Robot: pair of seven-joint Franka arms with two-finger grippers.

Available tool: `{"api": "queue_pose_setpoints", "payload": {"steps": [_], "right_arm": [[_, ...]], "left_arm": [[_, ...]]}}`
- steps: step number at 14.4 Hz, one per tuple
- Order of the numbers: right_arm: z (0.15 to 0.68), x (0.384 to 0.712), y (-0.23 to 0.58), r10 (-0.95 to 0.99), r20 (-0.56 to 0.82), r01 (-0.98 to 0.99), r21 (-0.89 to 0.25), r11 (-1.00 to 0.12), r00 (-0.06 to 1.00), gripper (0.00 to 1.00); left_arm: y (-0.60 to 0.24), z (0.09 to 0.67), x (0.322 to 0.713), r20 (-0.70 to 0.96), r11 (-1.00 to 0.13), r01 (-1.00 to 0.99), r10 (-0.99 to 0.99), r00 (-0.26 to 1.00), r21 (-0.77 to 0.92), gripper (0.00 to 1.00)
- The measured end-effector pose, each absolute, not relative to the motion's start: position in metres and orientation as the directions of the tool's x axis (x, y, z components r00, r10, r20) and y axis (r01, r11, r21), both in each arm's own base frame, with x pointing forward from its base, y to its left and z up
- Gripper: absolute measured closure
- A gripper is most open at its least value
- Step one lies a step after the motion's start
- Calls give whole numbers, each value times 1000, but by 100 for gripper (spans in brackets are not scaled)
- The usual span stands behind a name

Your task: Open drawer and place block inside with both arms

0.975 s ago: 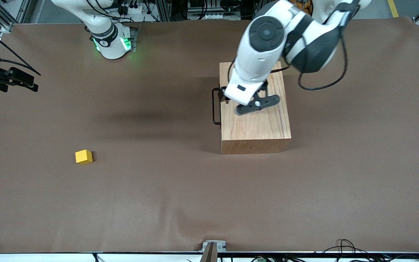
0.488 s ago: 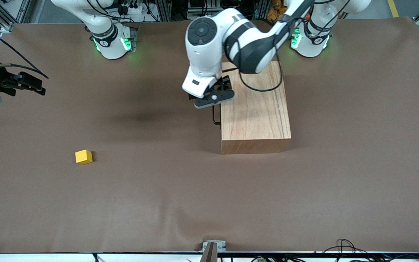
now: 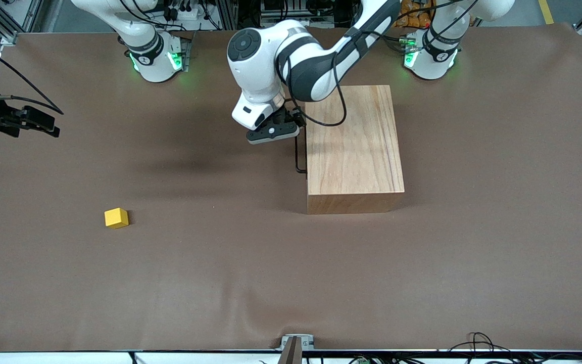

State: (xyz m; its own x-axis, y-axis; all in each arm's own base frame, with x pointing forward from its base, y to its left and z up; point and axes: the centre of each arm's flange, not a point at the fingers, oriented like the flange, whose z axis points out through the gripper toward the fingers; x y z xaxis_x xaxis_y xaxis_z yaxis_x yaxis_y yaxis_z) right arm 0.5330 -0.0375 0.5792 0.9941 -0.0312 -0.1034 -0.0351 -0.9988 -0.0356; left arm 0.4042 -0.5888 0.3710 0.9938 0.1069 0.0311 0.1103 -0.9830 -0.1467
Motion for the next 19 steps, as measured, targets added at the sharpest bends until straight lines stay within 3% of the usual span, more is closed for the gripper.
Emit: {"api": "queue_pose_setpoints", "payload": {"steps": [10, 19], "right_arm": [[541, 533, -53, -60, -109, -63, -28, -998, 992, 0], [551, 535, -53, -61, -58, -62, -26, -998, 996, 0]], "left_arm": [[-595, 316, 401, 56, -971, 65, 54, 997, -229, 0], [-596, 305, 404, 69, -971, 59, 44, 997, -232, 0]]}}
